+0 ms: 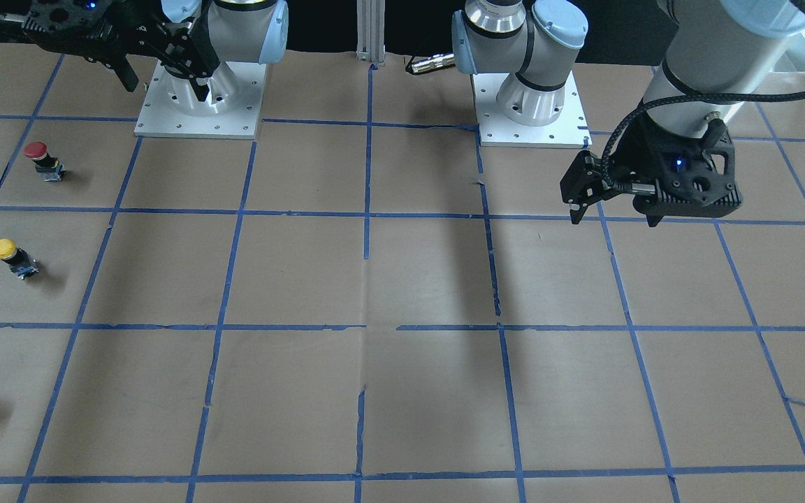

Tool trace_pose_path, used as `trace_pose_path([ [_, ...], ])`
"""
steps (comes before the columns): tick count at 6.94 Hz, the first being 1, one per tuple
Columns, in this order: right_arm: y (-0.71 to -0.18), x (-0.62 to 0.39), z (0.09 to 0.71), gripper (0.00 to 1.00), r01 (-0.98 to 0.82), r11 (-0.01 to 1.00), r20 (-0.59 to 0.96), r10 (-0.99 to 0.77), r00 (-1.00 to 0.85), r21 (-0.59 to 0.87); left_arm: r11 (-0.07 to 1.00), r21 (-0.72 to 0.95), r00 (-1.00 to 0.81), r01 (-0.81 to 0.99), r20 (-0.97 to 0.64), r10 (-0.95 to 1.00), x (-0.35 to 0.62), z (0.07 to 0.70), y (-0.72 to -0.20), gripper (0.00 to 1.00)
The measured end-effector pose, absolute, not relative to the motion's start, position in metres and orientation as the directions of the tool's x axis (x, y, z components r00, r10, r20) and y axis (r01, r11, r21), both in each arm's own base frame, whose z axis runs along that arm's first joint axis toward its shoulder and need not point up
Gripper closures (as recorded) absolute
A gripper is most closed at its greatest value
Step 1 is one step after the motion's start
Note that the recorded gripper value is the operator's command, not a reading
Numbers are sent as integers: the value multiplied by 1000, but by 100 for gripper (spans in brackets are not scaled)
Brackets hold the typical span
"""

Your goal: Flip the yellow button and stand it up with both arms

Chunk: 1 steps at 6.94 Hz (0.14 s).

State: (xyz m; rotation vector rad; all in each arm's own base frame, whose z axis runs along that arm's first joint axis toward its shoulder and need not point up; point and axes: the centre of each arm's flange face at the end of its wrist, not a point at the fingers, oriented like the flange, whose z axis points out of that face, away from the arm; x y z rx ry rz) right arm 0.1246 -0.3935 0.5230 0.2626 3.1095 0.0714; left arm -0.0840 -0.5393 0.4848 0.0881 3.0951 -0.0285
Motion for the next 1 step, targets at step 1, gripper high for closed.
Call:
trace_pose_path([
  [1, -393, 124, 522, 0, 166, 985, -11, 166, -986, 48, 998, -17, -997, 57, -44, 56, -84, 485, -539, 0],
])
